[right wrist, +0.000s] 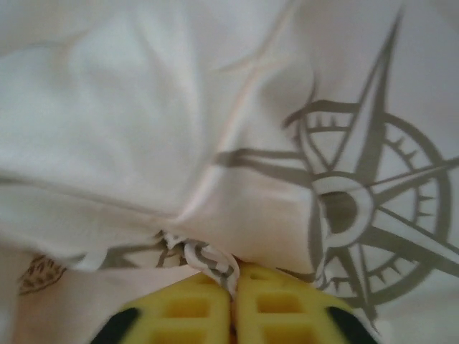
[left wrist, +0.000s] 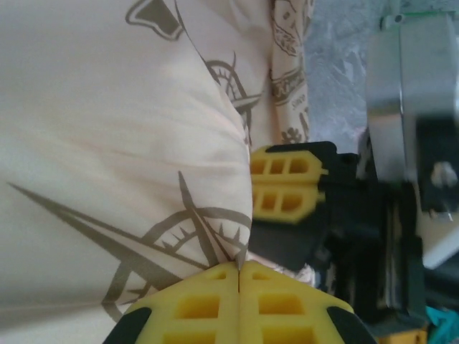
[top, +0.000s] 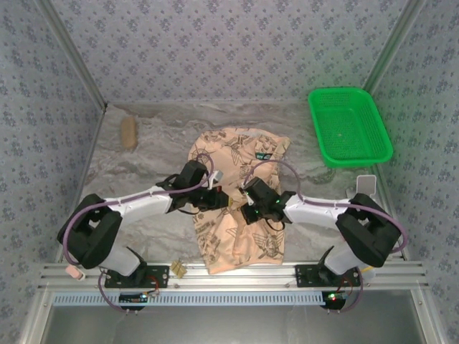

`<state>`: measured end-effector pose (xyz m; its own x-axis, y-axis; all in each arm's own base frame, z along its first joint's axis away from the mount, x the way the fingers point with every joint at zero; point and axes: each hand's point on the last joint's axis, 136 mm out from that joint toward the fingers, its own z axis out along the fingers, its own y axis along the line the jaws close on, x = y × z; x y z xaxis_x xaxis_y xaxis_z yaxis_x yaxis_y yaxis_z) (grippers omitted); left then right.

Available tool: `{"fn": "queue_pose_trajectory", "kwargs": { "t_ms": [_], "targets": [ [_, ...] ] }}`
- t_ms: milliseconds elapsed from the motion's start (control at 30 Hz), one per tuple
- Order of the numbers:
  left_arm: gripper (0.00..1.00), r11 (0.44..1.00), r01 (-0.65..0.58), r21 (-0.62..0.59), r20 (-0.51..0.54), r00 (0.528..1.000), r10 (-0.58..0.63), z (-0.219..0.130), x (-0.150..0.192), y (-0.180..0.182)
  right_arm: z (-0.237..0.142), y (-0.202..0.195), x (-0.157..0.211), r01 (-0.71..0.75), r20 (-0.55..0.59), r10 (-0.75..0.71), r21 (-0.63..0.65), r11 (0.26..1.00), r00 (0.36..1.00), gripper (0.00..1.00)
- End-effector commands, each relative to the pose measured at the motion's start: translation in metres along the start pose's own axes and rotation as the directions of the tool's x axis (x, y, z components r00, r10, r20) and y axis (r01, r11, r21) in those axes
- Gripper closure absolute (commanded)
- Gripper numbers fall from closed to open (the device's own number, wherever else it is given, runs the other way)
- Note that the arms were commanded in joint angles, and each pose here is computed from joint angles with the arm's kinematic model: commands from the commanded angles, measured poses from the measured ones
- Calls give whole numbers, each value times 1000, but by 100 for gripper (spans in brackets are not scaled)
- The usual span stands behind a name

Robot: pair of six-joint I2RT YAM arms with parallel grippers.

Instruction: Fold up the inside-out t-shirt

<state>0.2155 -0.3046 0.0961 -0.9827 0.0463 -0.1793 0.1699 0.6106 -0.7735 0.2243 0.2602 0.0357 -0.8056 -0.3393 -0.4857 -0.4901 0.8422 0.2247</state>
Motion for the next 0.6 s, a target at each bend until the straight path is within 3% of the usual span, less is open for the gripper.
{"fn": "queue_pose_trajectory", "kwargs": {
  "t_ms": [0, 100, 167, 233, 367, 467, 567],
  "targets": [
    [100, 998, -15, 61, -23, 1000, 16, -14, 5, -8, -14, -2, -20, -12, 58, 11, 15, 1000, 998, 100],
    [100, 999, -24, -39, -28, 999, 23, -28, 5, 20, -27, 26, -8, 88, 6, -89, -209, 974, 996, 100],
    [100, 959, -30, -283, -27, 999, 23, -40, 2, 62, -40, 52, -1, 128, -8, -143, -413, 902, 990, 100],
    [92, 916, -84, -391, -34, 996, 77, -44, -5, 81, -53, 71, 3, 159, -5, -192, -538, 828, 981, 100],
    [77, 906, -147, -397, 16, 986, 167, -37, -23, 85, -67, 85, -5, 179, 3, -231, -643, 745, 973, 100],
    [63, 909, -191, -370, 19, 977, 213, -42, -28, 67, -56, 63, -19, 136, -30, -181, -542, 829, 983, 100],
    [49, 908, -338, -248, 25, 934, 355, -42, -17, 22, -54, 48, -26, 72, -40, -110, -533, 843, 993, 100]
  ]
}}
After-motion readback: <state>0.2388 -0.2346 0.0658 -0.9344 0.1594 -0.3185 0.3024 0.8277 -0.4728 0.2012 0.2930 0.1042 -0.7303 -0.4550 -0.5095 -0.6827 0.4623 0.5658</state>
